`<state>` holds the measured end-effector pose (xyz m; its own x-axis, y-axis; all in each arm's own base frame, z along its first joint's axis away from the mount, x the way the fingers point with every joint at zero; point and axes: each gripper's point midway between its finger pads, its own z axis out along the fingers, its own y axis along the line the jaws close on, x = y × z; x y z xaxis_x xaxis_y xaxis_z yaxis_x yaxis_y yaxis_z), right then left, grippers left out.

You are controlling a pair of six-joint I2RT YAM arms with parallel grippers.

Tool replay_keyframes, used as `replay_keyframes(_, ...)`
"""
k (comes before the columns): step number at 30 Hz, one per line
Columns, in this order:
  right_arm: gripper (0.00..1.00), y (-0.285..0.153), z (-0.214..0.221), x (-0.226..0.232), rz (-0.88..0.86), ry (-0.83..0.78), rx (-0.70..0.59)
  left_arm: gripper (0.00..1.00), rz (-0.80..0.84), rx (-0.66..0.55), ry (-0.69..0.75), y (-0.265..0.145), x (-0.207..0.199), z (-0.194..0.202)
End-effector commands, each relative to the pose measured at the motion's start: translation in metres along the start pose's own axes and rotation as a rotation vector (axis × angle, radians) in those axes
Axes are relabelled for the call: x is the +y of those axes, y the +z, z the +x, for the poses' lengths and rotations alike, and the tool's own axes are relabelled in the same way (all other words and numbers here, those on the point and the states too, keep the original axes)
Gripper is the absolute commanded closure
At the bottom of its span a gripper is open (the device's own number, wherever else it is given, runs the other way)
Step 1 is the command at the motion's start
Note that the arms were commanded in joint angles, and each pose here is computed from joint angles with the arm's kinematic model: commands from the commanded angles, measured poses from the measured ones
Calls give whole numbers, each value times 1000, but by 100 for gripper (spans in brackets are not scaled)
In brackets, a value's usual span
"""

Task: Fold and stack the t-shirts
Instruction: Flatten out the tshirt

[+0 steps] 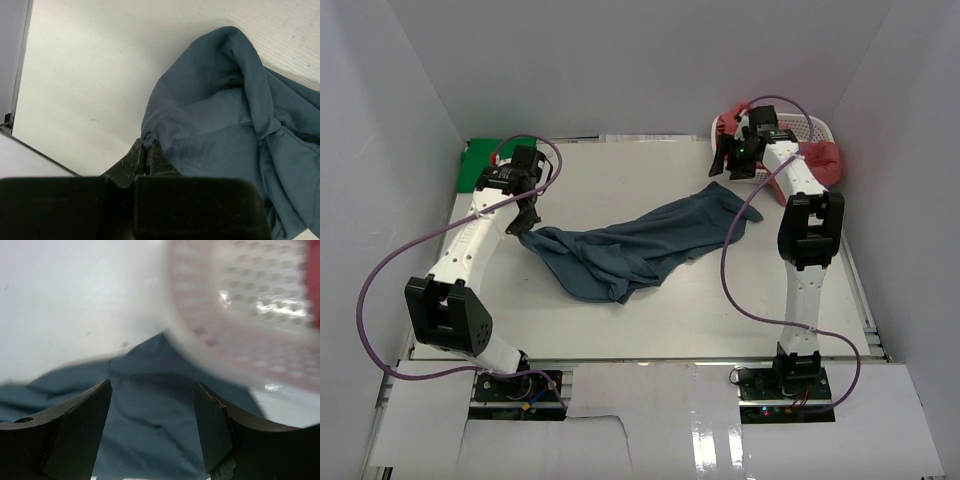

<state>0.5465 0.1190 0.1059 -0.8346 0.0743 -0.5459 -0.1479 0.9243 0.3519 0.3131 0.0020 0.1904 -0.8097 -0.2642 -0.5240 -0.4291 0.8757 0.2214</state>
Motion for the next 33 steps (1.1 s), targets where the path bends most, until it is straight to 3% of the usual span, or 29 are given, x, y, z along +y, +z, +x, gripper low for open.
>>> replay_keyframes(1, 28, -40, 6, 96, -170, -219, -63, 100, 46, -27, -18, -1, -7, -6)
replay_keyframes(6, 28, -65, 72, 168, -251, -349, 24, 100, 56, -32, -24, 6, -12, -3)
replay_keyframes(11, 28, -73, 146, 176, -252, -385, 128, 100, 64, -44, -33, 8, -12, -1)
replay_keyframes(16, 27, -85, 191, 188, -319, -408, 182, 100, 73, -53, -37, 8, -12, 1)
replay_keyframes(24, 26, -75, 231, 223, -373, -510, 289, 100, 67, -44, -38, 16, -9, 15)
replay_keyframes(33, 29, -68, 258, 225, -380, -507, 345, 100, 71, -42, -33, 19, -9, 21)
